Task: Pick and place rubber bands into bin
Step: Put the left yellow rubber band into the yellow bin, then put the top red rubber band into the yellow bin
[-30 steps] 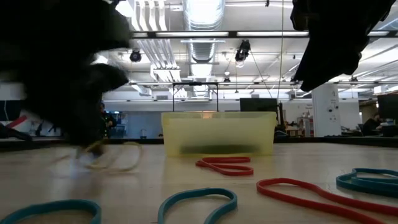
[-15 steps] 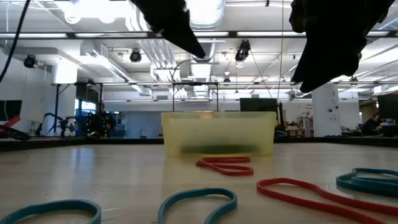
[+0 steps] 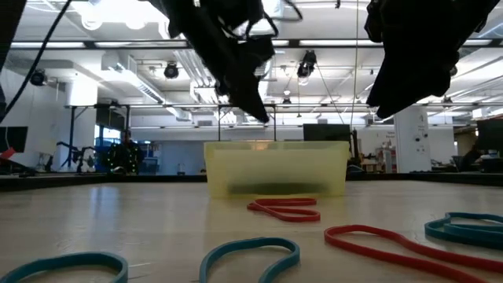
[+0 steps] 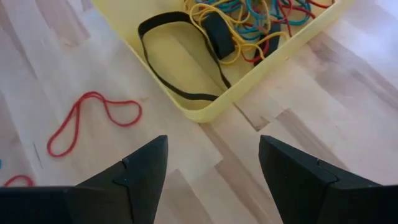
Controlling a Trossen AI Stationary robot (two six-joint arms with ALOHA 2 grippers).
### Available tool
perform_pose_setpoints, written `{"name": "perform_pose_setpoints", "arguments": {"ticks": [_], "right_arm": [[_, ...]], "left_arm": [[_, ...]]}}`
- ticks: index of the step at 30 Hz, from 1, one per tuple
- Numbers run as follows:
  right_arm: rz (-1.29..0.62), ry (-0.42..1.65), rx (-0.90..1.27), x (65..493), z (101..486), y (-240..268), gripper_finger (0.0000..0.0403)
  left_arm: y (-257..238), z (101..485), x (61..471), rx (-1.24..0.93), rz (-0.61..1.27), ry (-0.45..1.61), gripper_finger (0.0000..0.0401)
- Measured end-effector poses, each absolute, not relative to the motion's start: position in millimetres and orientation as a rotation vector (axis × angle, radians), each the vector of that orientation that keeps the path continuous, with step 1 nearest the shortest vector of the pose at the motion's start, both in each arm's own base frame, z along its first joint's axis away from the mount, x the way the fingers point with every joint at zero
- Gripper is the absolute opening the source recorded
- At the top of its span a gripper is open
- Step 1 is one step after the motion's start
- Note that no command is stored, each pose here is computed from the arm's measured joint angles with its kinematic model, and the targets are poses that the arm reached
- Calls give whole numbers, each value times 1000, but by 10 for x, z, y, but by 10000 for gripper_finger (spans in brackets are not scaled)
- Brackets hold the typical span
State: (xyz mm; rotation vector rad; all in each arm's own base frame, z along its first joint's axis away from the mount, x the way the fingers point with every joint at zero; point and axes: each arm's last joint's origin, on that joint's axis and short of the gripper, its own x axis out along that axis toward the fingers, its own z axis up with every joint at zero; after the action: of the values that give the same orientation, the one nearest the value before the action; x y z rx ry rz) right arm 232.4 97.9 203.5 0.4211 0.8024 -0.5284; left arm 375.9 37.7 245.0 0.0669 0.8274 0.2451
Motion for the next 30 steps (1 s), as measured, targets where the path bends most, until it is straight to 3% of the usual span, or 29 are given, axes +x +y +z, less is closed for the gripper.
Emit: {"name": "perform_pose_setpoints", "arguments": {"ticks": [4, 11, 17, 24, 30], "right_arm": [[-528, 802, 398, 2332, 2037, 963, 237], [-444, 808, 338, 2366, 2054, 987, 237], [-95, 803, 170, 2596, 1984, 1143, 237], [-22, 871, 179, 3020, 1716, 1244, 237], [95, 964, -11, 3416, 1622, 1428, 237]], "left_arm": [[292, 2346, 3770, 0, 235, 878, 93], [-261, 2505, 3635, 121, 54, 890, 174], [-719, 2600, 3475, 144, -8, 884, 180], [-1106, 2636, 3217, -16, 128, 929, 180], [-1443, 2705, 3011, -98, 202, 869, 180]]}}
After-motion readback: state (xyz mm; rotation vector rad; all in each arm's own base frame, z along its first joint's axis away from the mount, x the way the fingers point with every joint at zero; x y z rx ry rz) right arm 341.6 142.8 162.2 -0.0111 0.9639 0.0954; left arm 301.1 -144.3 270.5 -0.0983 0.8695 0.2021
